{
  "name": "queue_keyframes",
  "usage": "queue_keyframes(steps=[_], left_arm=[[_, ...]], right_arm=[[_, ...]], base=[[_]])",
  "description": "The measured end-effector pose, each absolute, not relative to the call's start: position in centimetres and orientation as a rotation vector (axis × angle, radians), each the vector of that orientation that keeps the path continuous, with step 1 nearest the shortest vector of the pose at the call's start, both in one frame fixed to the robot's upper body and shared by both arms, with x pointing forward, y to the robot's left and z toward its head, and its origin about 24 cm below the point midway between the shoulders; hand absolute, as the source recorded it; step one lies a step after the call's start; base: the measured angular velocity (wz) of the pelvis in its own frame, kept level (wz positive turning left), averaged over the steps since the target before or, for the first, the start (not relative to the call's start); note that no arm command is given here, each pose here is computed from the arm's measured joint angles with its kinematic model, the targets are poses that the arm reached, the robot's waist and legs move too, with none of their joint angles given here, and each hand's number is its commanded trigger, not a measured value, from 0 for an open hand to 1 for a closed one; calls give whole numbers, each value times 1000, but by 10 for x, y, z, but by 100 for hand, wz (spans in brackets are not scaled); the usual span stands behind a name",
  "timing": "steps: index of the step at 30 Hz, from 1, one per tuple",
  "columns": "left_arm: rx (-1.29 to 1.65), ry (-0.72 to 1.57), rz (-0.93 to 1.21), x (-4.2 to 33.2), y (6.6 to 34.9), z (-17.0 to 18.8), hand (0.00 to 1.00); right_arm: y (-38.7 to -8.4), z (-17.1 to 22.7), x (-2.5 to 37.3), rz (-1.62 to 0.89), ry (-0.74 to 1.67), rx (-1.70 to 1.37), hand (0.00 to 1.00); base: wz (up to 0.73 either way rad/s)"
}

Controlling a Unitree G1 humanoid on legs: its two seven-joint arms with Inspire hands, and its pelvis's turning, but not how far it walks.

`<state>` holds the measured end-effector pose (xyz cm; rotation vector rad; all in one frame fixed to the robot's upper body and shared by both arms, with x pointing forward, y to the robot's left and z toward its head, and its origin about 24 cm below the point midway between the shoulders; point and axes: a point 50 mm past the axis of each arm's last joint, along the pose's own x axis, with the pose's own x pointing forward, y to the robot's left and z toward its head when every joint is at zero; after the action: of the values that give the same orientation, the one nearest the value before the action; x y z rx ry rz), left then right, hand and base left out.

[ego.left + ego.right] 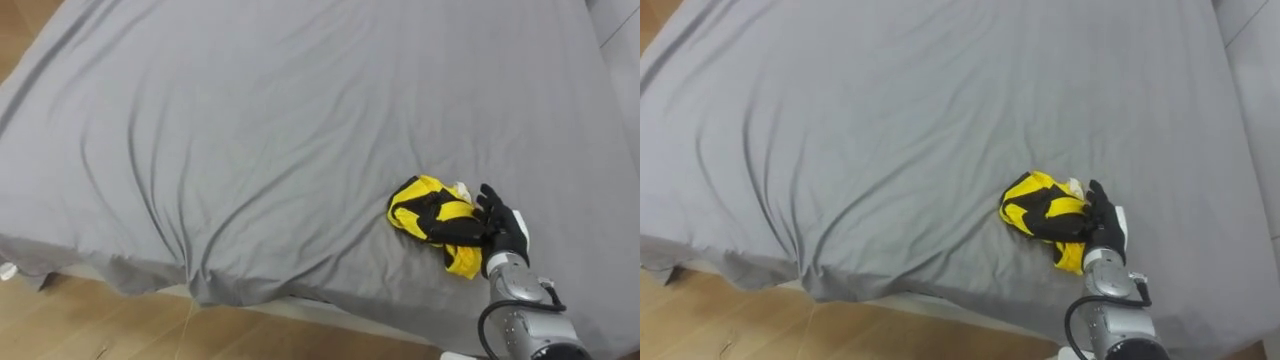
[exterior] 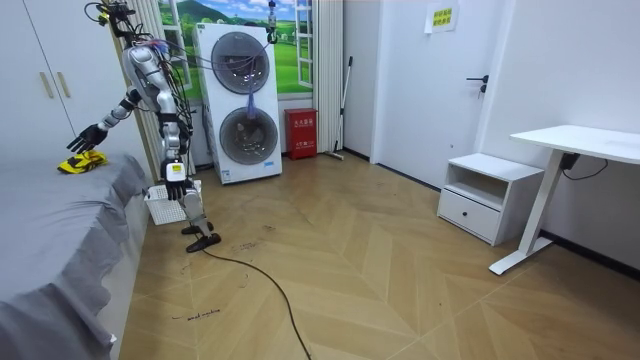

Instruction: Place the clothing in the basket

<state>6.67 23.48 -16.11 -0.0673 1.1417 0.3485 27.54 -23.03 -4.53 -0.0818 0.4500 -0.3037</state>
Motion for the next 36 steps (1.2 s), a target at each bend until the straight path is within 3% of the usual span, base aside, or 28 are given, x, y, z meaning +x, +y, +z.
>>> queue_keyframes(steps=[13, 29, 30, 36], left_arm=[[-63, 1143, 348, 67, 236, -161, 0], [-75, 1164, 330, 65, 230, -163, 0], [-78, 1167, 329, 65, 229, -163, 0], [-93, 1176, 328, 65, 225, -164, 0]], right_arm=[[-228, -46, 275, -277, 447, -174, 0], [-240, -90, 238, -220, 690, -391, 3], [-241, -92, 237, -225, 704, -401, 100], [-253, -94, 230, -267, 739, -464, 100]], base=[[0], [5], [9], [9]])
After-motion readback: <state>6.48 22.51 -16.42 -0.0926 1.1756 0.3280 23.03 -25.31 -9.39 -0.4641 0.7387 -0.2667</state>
